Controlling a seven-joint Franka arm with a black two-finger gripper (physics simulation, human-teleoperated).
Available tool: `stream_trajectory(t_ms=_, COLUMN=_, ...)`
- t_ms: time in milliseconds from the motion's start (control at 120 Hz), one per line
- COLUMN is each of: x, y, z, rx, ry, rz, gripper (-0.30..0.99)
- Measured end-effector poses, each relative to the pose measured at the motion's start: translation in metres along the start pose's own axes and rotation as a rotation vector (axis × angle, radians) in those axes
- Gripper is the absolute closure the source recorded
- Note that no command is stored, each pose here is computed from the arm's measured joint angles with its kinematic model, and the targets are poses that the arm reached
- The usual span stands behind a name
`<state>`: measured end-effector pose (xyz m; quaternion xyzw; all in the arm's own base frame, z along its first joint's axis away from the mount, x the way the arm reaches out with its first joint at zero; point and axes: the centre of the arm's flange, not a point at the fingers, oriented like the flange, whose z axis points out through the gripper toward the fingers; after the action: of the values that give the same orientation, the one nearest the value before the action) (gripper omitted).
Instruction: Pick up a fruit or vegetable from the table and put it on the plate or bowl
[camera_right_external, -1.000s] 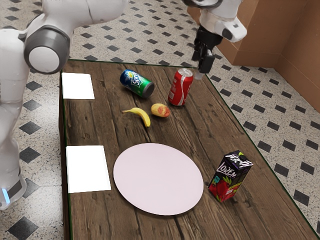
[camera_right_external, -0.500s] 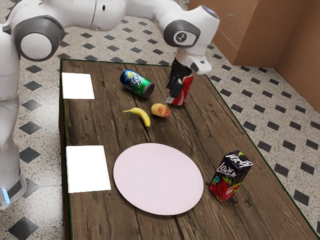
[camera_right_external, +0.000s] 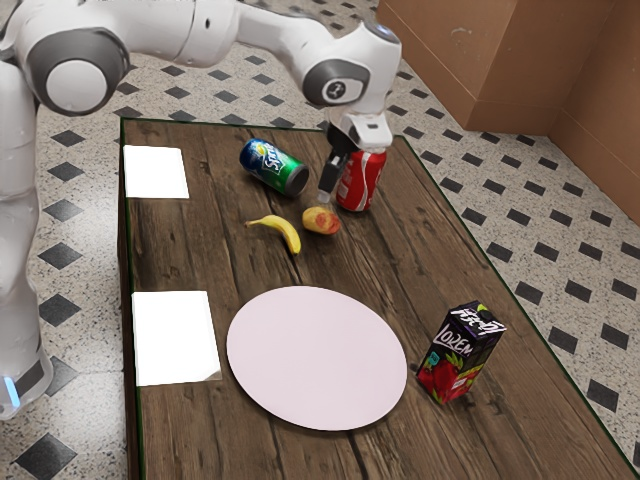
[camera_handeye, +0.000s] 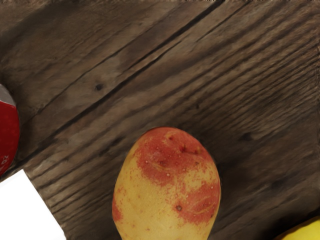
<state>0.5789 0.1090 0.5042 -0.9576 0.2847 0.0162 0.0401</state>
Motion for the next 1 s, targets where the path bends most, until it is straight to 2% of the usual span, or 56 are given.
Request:
stream_trajectory(t_ms=108, x=0.004, y=0.009, z=0.012, rx=-0.006, ry=-0.003, rz=0.062, gripper=0.00)
stream_trajectory(t_ms=317, x=-0.016, y=-0.005, z=0.030, rx=-0.014, ry=-0.007, rz=0.090, gripper=0.00)
stream_trajectory(t_ms=1000, x=-0.014, y=0.006, z=0.062, rx=-0.022, ry=-0.001, rz=0.217, gripper=0.00)
